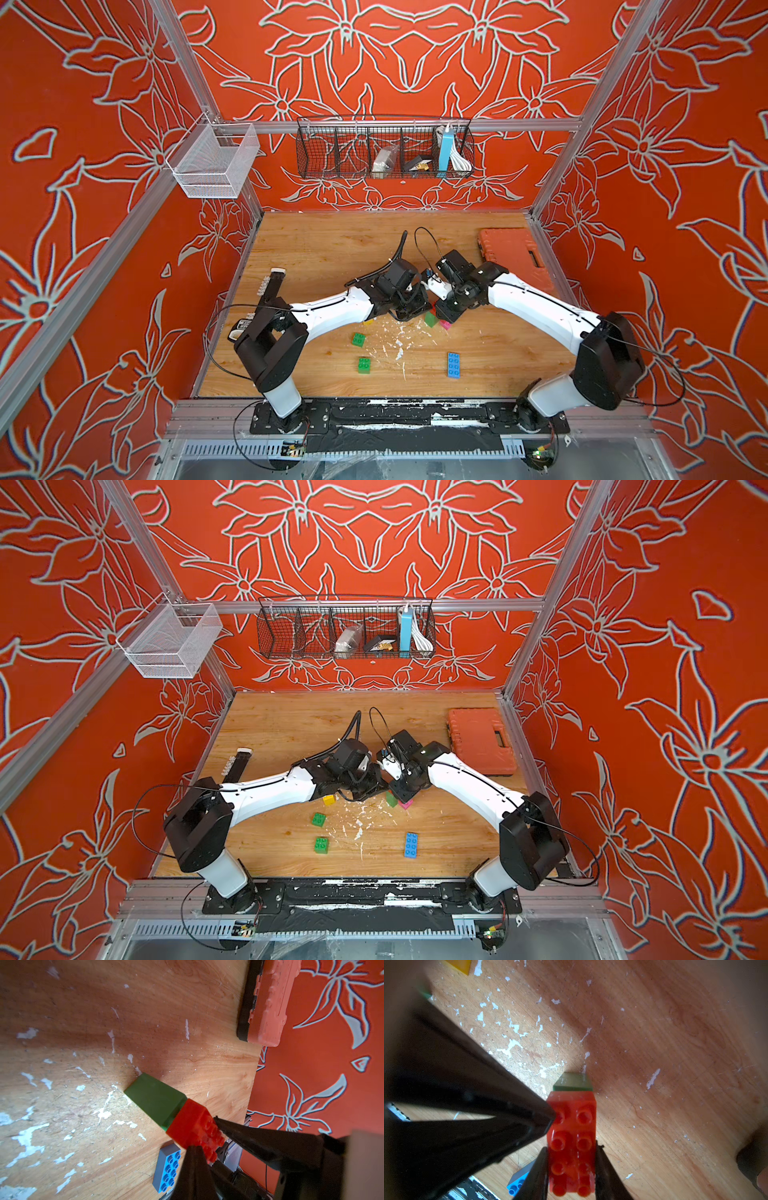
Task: Assemble the letter r with lego
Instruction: Assemble the lego brick with the lego brick.
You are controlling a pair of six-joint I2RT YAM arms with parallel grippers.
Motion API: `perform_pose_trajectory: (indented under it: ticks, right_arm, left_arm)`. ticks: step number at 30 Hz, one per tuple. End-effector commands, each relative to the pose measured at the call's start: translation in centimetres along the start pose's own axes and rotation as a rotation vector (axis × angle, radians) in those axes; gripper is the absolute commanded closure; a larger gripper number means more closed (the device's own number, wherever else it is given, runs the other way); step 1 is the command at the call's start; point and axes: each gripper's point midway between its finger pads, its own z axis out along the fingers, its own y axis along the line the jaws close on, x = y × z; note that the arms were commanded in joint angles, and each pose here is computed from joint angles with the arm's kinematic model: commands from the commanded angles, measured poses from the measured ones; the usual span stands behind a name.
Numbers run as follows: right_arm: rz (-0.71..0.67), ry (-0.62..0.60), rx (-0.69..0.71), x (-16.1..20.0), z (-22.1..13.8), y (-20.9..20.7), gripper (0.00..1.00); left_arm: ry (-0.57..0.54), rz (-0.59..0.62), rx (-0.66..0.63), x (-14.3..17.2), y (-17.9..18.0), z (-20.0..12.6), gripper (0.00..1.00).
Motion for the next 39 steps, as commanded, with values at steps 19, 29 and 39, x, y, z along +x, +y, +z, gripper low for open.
perform_pose_trajectory:
  ticks: [19, 29, 39]
  right_arm:
    - [0.010, 0.017, -0.038, -0.1, -0.2, 0.5, 1.00]
    - [0.014, 0.026, -0.036, 0.0, -0.1, 0.4, 1.00]
    - [0.032, 0.026, -0.060, 0.3, 0.4, 0.8, 1.00]
  left_arm:
    - [0.022, 0.038, 0.023, 0.4, -1.6, 0.5, 1.00]
    - [0.039, 0.025, -0.038, 0.7, 0.3, 1.2, 1.00]
    - [0.089, -0.005, -0.165, 2.1, 4.4, 2.7, 1.00]
